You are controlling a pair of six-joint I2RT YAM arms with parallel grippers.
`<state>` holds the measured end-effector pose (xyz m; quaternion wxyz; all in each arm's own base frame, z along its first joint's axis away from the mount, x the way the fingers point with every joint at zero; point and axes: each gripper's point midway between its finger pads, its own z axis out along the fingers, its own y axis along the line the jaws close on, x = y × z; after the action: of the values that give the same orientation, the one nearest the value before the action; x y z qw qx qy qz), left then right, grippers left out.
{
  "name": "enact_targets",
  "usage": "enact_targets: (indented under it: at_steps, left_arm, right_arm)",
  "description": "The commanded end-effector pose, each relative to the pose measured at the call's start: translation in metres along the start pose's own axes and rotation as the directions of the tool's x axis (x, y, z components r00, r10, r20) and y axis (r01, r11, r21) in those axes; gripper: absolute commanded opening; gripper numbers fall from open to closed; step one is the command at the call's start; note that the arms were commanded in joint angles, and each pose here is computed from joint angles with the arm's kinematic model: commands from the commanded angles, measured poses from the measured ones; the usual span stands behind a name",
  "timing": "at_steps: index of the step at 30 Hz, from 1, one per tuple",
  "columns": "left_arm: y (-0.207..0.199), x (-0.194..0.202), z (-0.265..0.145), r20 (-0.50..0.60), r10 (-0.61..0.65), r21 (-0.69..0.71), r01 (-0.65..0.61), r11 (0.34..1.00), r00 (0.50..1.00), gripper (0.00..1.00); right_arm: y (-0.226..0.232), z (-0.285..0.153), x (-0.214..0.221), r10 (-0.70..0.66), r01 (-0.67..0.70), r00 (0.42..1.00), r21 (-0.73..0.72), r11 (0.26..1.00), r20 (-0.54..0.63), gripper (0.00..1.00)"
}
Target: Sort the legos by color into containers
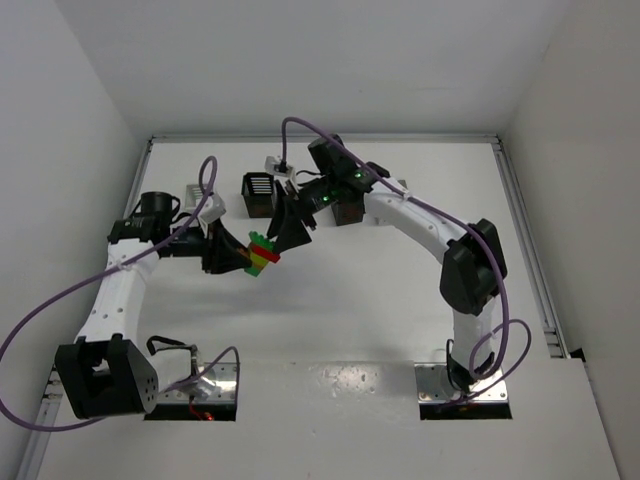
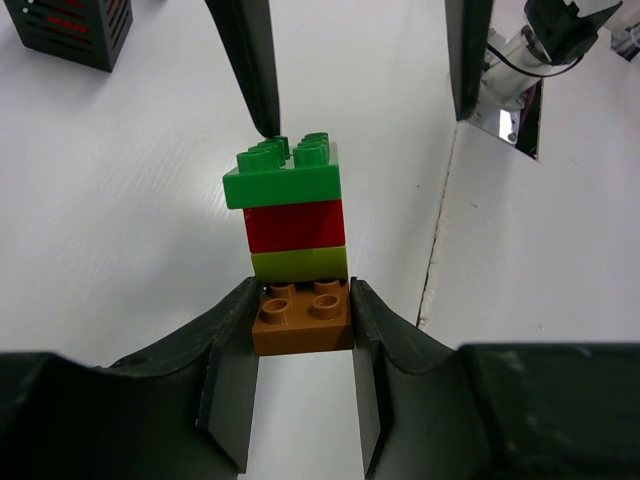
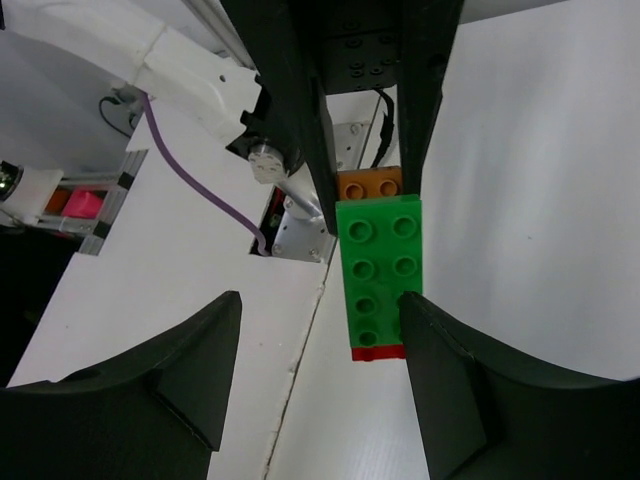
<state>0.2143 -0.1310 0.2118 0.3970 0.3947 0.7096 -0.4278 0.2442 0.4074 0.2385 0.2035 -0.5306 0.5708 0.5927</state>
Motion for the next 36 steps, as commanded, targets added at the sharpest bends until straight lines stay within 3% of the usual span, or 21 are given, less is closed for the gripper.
enact_targets:
  at_steps: [1,11,20,23,24,27,30,36]
  left_arm:
    - [-0.001,-0.013,0.001,0.039,0.041,0.000,-0.041,0.999,0.998,0.32]
    - [-0.009,-0.010,0.008,0.027,0.061,0.026,-0.062,0.998,0.998,0.32]
    - [-0.013,-0.008,0.009,0.025,0.064,0.035,-0.065,0.997,0.998,0.32]
    - [-0.013,-0.008,0.010,0.029,0.055,0.043,-0.056,0.997,0.998,0.32]
    - [-0.013,-0.008,0.010,0.029,0.055,0.044,-0.056,0.997,0.998,0.32]
    - [-0.012,-0.011,0.010,0.031,0.063,0.041,-0.065,0.997,0.998,0.32]
    - [-0.011,-0.010,0.010,0.029,0.055,0.044,-0.056,0.997,0.998,0.32]
    - [-0.011,-0.004,0.012,0.026,0.043,0.047,-0.044,0.998,0.999,0.32]
  right_arm:
    - [0.023,0.006,-0.013,-0.086,0.086,0.996,-0.032,0.996,0.009,0.65]
    - [-0.004,0.015,-0.003,-0.094,0.100,0.994,0.113,0.989,-0.055,0.65]
    - [-0.013,0.010,-0.013,-0.127,0.131,0.991,0.155,0.979,-0.039,0.65]
    - [-0.010,0.010,-0.010,-0.126,0.130,0.991,0.135,0.982,-0.043,0.55]
    - [-0.010,0.010,-0.009,-0.129,0.135,0.990,0.133,0.982,-0.049,0.44]
    - [-0.006,0.010,-0.009,-0.139,0.143,0.989,0.111,0.983,-0.044,0.25]
    - [-0.004,0.010,-0.006,-0.130,0.134,0.990,0.100,0.986,-0.050,0.15]
    - [0.001,0.006,-0.014,-0.145,0.148,0.989,0.089,0.985,-0.034,0.05]
